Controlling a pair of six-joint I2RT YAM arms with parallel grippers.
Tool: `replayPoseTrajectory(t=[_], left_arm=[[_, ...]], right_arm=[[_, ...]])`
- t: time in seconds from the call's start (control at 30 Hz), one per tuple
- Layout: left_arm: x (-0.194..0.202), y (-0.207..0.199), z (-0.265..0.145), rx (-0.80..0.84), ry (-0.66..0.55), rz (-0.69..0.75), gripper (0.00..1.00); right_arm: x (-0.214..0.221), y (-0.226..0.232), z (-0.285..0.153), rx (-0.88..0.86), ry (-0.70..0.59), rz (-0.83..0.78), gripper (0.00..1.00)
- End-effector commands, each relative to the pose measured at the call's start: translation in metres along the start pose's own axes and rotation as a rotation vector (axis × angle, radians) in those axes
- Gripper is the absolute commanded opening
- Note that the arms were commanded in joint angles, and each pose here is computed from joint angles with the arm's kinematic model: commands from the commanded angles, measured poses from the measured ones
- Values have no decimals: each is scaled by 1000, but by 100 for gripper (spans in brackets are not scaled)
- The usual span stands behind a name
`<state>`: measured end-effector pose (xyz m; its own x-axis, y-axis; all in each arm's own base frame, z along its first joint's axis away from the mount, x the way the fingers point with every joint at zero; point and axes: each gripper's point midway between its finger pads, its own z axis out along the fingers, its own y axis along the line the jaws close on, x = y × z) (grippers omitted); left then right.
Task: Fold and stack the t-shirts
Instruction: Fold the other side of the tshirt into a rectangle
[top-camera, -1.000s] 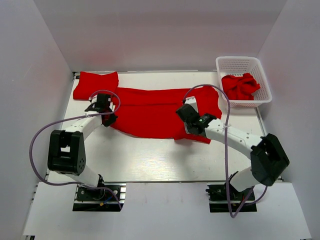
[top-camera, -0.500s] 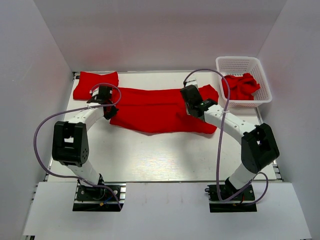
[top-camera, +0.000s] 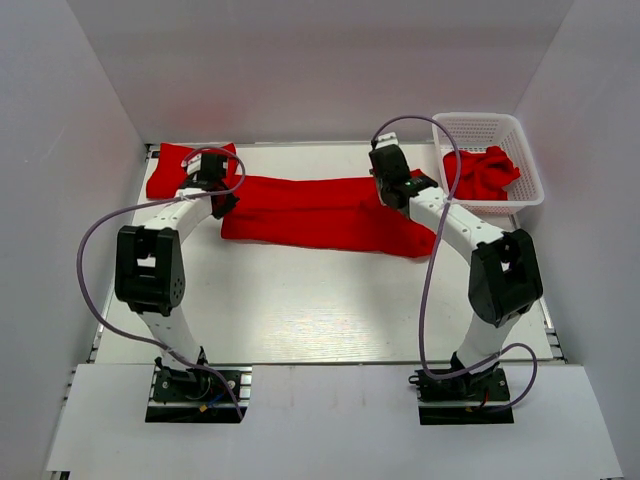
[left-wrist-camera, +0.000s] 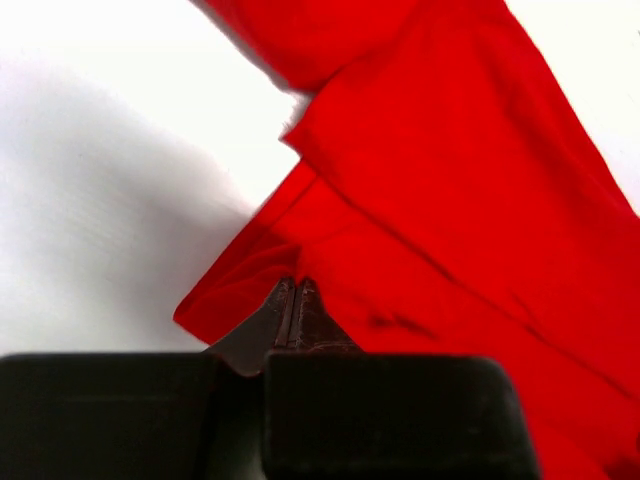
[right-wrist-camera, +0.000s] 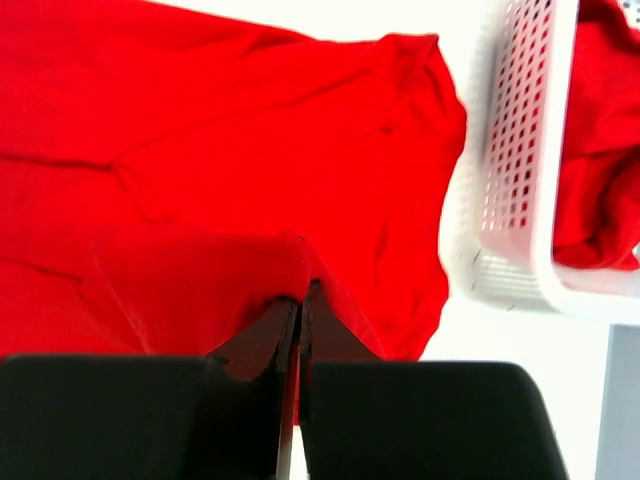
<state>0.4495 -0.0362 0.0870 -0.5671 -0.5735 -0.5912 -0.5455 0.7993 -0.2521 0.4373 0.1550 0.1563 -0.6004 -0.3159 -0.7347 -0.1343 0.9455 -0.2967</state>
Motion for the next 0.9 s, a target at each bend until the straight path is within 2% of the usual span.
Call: replayPoseTrajectory(t=[0.0, 0.3, 0.87], left_arm=[[-20, -2, 1, -29, -50, -13, 0], [-33, -5, 15, -77, -89, -35, 0], [-28, -10, 49, -116, -58, -11, 0]], right_arm=[[-34, -8, 2, 1, -73, -9, 0], [-48, -18, 31, -9, -83, -29, 0], [-72, -17, 94, -61, -105, -116, 0]])
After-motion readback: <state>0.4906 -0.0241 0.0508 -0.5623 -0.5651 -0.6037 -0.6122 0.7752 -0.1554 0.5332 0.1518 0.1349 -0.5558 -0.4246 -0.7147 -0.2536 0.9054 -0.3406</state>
